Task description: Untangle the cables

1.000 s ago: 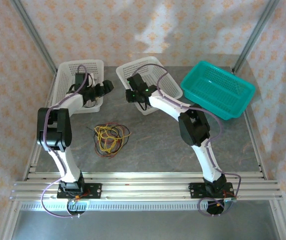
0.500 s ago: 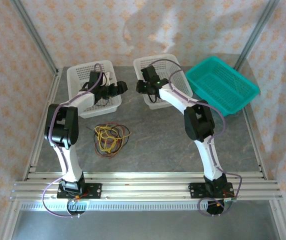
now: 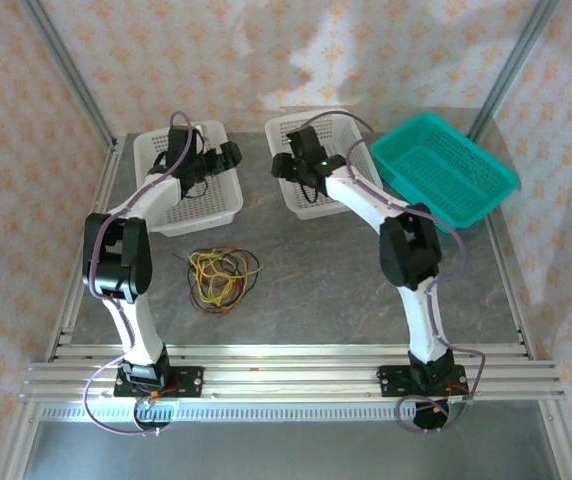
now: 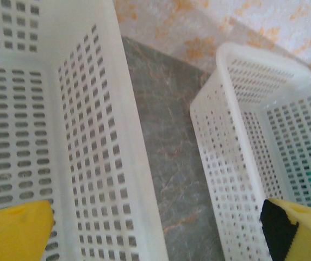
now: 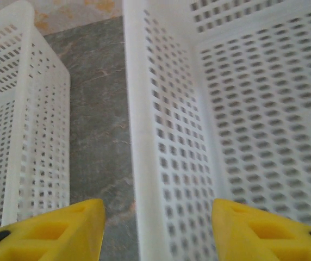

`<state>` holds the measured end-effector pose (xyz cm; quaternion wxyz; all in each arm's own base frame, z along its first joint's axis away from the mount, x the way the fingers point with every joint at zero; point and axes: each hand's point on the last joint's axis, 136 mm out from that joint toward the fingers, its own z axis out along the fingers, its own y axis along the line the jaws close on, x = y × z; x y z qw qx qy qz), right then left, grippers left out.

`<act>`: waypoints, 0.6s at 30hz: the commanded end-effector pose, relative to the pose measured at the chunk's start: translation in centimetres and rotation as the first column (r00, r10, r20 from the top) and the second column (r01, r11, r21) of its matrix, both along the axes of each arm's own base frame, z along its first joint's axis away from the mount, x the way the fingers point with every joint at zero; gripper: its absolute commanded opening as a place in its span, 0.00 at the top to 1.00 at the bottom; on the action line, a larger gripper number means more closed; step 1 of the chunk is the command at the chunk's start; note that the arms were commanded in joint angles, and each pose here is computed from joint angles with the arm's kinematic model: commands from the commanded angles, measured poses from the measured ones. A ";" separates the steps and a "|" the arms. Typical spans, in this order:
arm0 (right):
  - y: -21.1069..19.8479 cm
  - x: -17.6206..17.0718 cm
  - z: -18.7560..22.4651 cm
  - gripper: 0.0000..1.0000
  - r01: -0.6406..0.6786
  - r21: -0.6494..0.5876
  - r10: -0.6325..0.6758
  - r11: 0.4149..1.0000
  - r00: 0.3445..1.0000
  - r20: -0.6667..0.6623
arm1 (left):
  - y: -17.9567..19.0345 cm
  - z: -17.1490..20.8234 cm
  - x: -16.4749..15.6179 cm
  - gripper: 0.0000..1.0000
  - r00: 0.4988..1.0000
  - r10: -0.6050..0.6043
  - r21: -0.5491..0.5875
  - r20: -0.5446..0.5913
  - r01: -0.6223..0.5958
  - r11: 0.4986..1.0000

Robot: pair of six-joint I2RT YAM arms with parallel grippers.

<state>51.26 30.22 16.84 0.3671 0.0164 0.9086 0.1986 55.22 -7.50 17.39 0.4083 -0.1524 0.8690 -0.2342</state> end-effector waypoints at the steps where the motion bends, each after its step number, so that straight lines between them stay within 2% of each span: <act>1: -3.5 -0.9 6.0 0.46 0.101 0.004 -0.100 0.995 0.984 0.150 | 0.2 -2.0 1.0 0.01 0.996 0.023 0.010 -0.081 -0.022 1.000; 5: -6.9 -3.3 6.9 0.46 0.156 0.003 -0.154 0.988 0.972 0.175 | 0.1 -3.3 2.1 0.01 0.992 0.020 0.046 -0.126 -0.014 0.999; 10: -9.9 -6.0 7.4 0.46 0.190 0.011 -0.189 0.982 0.964 0.189 | -0.9 -3.8 3.9 0.01 0.989 -0.043 0.041 -0.142 0.050 0.998; 18: -12.0 -8.1 6.7 0.46 0.222 -0.018 -0.215 0.975 0.959 0.186 | -4.6 -2.6 5.2 0.01 0.977 -0.197 -0.036 -0.078 0.195 0.980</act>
